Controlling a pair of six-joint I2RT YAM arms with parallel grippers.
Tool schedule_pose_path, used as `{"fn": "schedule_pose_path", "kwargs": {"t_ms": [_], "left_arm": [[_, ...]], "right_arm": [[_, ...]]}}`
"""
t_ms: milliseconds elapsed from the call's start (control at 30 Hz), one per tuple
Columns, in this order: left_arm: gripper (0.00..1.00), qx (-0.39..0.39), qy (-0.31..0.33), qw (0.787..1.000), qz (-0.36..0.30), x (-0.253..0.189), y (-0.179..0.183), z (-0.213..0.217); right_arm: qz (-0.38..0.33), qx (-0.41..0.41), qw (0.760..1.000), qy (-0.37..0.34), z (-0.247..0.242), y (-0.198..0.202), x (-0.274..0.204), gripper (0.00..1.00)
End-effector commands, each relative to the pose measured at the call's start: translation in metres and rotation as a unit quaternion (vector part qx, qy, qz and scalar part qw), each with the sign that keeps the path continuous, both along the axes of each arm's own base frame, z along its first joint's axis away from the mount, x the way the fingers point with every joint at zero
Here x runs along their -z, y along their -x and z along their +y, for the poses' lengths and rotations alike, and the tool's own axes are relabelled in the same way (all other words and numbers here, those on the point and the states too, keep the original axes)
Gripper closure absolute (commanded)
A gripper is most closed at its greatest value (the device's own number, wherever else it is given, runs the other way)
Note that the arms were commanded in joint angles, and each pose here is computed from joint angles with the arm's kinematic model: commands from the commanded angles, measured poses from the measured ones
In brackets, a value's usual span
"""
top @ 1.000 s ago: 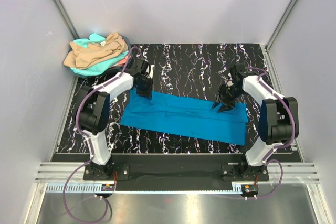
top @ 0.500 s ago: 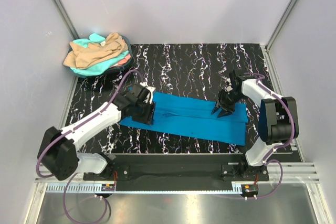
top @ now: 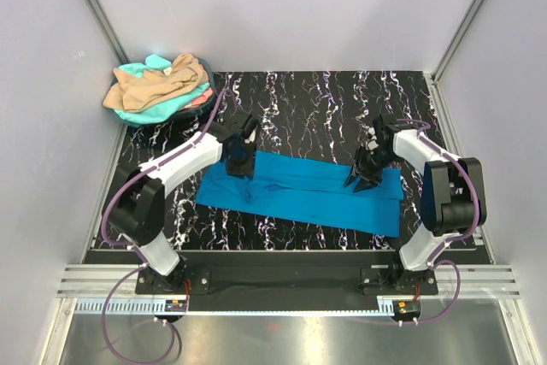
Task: Fold and stack the t-shirts
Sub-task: Fold the tshirt
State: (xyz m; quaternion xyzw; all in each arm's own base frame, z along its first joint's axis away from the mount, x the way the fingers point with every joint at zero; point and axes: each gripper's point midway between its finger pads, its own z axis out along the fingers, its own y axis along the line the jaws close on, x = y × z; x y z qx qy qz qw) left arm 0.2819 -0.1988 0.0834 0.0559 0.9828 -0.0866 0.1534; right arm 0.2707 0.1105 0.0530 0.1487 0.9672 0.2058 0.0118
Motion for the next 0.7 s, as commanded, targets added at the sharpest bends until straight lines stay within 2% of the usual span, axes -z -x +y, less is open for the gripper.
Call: {"fn": "schedule_pose_path", "kwargs": {"t_ms": [0,33,67,200,300,333,433,467,533,600,667], "left_arm": [[0.67,-0.027,0.006,0.999,-0.032,-0.014,-0.022,0.006],[0.70,-0.030,0.007,0.999,-0.027,-0.012,-0.023,0.008],[0.68,-0.036,0.008,0.999,-0.021,-0.010,-0.027,0.011],[0.56,-0.006,0.038,0.999,0.008,0.000,-0.022,-0.005],[0.51,0.023,0.087,0.995,0.031,0.011,-0.011,-0.026],[0.51,0.042,0.115,0.992,0.013,0.004,-0.011,-0.040],[0.56,0.087,0.170,0.981,0.026,-0.007,0.018,-0.063],[0.65,0.084,0.173,0.980,0.047,-0.003,0.032,-0.062],[0.69,0.098,0.210,0.971,0.062,-0.017,0.053,-0.066],[0.73,0.102,0.193,0.975,0.052,-0.019,0.062,-0.053],[0.72,0.111,0.164,0.980,0.013,-0.035,0.058,-0.037]], "right_arm": [[-0.018,-0.008,1.000,-0.009,0.001,0.000,-0.007,0.57],[-0.019,-0.008,1.000,-0.009,0.001,0.001,-0.007,0.57],[-0.018,-0.007,1.000,-0.010,0.000,0.001,-0.007,0.56],[-0.016,-0.009,1.000,-0.012,0.001,0.002,-0.006,0.57],[-0.016,-0.010,1.000,-0.013,0.001,0.002,-0.007,0.58],[-0.016,-0.009,1.000,-0.015,0.002,0.001,-0.007,0.58],[-0.017,-0.010,1.000,-0.014,0.001,0.000,-0.009,0.59],[-0.017,-0.010,1.000,-0.012,0.000,0.001,-0.008,0.59],[-0.016,-0.009,1.000,-0.012,-0.001,0.002,-0.009,0.59],[-0.017,-0.007,1.000,-0.013,-0.001,0.003,-0.008,0.60],[-0.015,-0.006,1.000,-0.014,0.000,0.004,-0.007,0.60]]}}
